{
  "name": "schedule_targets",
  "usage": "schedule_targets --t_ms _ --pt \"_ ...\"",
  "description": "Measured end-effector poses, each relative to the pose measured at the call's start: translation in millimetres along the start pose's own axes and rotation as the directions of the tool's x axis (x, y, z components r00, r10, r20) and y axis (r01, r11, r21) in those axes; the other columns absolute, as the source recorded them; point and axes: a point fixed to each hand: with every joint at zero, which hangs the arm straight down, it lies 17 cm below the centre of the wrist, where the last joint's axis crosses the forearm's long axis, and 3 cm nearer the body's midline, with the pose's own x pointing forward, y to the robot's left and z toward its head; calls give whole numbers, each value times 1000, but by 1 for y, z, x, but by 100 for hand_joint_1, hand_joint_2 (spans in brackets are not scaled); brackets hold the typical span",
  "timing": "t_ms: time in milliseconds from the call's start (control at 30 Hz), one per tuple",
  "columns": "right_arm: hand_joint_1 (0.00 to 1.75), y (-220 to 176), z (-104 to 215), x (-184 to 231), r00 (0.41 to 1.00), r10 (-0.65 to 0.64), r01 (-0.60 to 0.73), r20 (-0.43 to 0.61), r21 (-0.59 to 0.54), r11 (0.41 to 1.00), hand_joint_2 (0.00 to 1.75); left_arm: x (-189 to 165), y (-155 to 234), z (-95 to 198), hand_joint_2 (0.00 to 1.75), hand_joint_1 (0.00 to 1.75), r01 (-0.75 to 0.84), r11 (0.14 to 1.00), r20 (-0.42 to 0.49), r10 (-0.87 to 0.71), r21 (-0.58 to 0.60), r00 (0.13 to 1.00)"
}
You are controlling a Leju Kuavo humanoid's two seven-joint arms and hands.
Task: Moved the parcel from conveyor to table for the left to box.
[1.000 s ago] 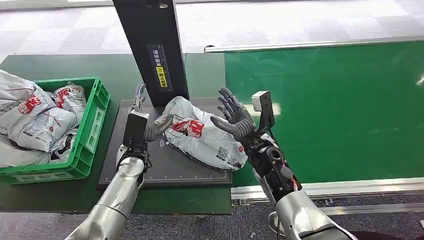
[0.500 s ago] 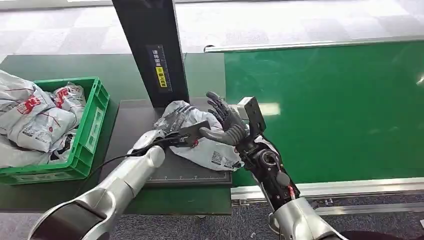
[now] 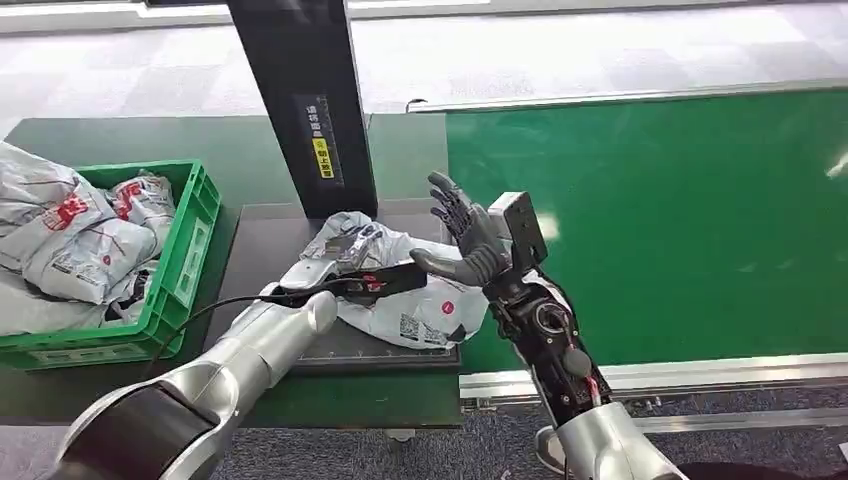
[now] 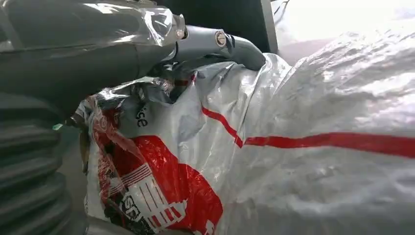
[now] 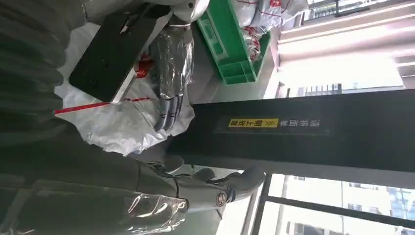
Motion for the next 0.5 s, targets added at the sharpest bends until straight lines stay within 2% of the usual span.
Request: schedule_targets --t_ms 33,200,333,500 --pt "0 0 0 1 1000 1 -1 1 0 1000 175 0 -1 0 175 175 -1 1000 2 1 -2 1000" --pt "0 2 1 0 1000 -1 1 3 15 1000 175 6 0 -1 175 175 -5 998 44 2 55 999" --pt "0 3 6 -1 1000 -5 5 9 24 1000 175 12 14 -1 175 175 -36 982 116 14 187 993" --pt "0 2 8 1 1000 -8 8 15 30 1000 175 12 23 2 175 175 -79 953 152 36 291 988"
